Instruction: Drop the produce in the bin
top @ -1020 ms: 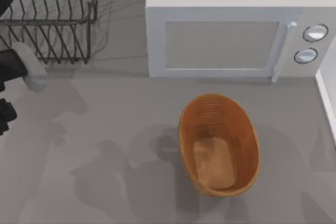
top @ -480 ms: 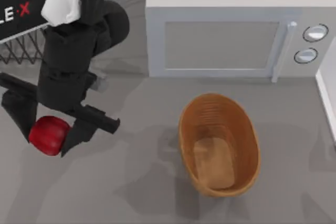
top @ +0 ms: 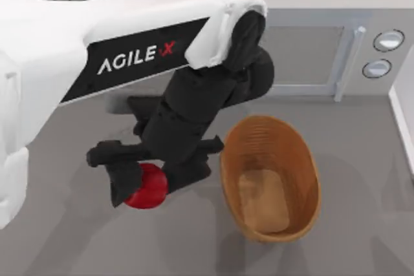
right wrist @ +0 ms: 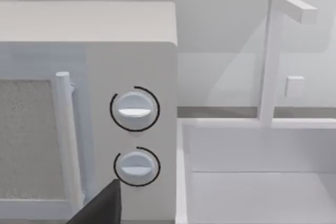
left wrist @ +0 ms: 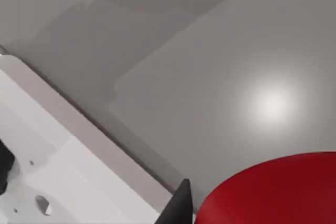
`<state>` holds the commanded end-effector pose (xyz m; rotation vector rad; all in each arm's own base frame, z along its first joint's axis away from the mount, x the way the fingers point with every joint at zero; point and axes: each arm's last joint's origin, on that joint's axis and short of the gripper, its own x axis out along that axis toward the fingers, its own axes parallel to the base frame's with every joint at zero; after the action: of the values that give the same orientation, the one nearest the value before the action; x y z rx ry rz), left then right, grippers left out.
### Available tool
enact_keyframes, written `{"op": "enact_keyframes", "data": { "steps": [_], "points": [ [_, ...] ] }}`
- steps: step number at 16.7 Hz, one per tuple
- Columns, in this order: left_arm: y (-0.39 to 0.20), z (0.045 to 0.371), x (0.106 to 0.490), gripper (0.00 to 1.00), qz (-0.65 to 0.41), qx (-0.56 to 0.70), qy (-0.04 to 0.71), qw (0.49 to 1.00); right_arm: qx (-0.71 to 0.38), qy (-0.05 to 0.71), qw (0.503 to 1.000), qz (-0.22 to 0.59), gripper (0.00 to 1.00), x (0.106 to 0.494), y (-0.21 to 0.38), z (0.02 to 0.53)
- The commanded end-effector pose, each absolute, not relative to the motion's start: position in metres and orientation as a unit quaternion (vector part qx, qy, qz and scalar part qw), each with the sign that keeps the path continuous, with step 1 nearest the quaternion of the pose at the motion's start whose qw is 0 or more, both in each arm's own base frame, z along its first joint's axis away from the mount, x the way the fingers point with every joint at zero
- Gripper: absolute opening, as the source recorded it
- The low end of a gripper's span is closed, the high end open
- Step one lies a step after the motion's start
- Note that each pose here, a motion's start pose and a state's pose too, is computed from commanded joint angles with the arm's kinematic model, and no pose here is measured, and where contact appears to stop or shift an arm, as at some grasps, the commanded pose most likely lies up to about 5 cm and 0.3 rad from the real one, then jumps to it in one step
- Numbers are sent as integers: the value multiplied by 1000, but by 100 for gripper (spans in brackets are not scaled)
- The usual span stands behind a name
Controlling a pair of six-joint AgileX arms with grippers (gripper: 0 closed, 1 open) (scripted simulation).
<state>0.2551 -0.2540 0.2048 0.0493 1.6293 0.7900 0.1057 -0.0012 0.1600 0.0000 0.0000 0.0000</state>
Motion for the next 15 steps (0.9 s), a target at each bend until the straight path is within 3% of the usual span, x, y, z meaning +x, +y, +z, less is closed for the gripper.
{"op": "enact_keyframes", "data": {
  "steps": [7, 15],
  "points": [
    [-323, 221, 241, 0, 466, -232, 572, 634, 0, 0, 1000, 0, 100, 106, -1, 160],
    [-357, 265, 245, 0, 475, -479, 479, 561, 0, 0, 1000, 0, 100, 106, -1, 160]
  ]
}}
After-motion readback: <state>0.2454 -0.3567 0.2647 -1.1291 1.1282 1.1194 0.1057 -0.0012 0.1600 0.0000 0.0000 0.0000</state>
